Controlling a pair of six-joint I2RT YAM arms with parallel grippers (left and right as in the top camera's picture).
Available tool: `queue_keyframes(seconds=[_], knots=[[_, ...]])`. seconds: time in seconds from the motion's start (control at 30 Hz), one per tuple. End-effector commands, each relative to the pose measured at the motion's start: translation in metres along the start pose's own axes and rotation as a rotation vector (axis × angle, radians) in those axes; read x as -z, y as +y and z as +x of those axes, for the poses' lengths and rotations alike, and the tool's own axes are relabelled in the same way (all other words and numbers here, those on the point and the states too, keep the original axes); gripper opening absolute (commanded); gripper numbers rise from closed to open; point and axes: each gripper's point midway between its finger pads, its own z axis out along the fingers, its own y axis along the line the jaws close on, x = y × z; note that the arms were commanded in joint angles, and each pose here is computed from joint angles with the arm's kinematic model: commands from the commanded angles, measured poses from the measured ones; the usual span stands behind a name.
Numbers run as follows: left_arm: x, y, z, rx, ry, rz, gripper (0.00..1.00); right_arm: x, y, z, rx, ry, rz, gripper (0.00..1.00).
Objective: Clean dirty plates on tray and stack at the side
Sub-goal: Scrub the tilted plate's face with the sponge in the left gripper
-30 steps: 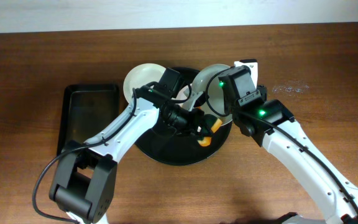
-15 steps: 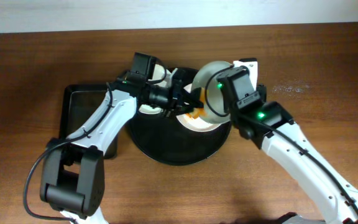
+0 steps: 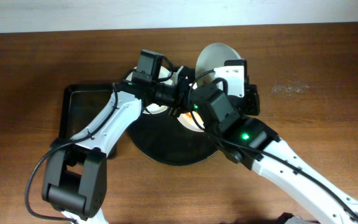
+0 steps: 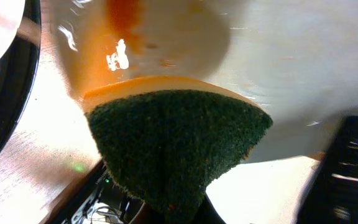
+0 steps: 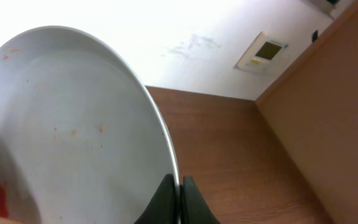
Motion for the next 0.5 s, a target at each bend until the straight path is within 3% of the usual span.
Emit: queue_keyframes(seconds=[0.0,0.13,0.3,0.47], knots=[[-0.013,-0.011,0.012,-0.042,0.018,-0.009,0.00,0.013,-0.019,-0.021,-0.060,-0.046,0.002,0.04],[-0.012,-0.011,-0.003,-0.087,-0.055,-0.033,0.00,0.024,-0.008,-0.023,-0.047,-0.063,-0.035,0.04],[0.018,-0.038,-0.043,-0.200,-0.204,0.052,0.00,0.044,0.011,-0.026,-0.029,-0.095,-0.100,0.04],[0.003,-0.039,-0.019,-0.177,-0.084,0.074,0.00,0.045,0.011,-0.028,-0.038,-0.101,-0.097,0.04]])
